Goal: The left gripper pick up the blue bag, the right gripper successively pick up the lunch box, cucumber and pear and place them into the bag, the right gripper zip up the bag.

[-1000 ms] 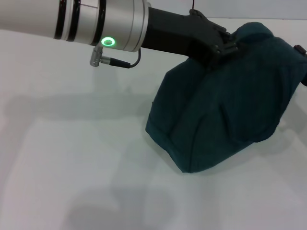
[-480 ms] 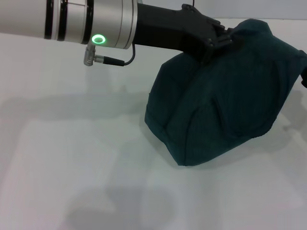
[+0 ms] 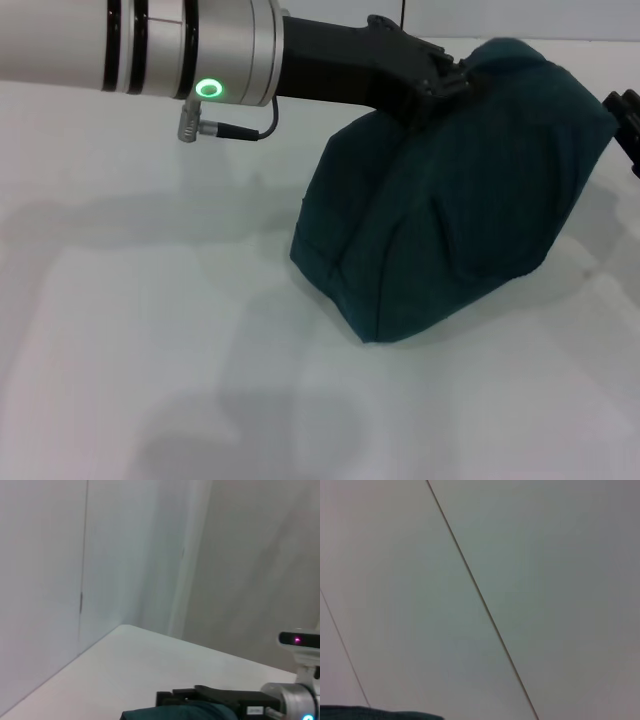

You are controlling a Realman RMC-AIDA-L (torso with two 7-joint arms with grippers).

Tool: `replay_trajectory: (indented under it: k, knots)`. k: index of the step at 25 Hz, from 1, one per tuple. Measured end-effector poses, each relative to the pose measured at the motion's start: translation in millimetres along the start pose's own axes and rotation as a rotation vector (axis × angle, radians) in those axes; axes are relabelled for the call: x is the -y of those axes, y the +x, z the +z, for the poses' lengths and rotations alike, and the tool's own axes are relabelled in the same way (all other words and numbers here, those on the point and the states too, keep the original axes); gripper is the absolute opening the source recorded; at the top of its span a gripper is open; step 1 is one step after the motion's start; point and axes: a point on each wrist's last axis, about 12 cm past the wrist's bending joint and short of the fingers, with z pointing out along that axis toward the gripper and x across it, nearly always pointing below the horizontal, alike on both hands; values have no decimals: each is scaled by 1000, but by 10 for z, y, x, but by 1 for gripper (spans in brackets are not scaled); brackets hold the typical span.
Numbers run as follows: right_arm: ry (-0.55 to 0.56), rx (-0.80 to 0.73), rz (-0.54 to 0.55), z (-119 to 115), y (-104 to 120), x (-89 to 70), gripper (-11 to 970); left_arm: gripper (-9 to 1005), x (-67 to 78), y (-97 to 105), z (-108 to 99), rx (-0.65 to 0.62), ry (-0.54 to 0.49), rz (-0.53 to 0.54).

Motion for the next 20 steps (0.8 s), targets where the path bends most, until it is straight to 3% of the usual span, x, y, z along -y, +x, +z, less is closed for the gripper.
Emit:
replay_trajectory:
  k: [2,11,17,20]
  knots:
    - [4,8,6,-36,3,2,112,57,-13,4,-2,7,-12,2]
    - [30,27,52,-174,28,14,484,55,-81,60,27,23,-33,-45]
    - [24,43,48,-260,18,9,728,128,-69,45,-22,70,-22,-60]
    - [-18,80,32,-329,-41,-23,802,258,-40,42,-195,163,-22,-47]
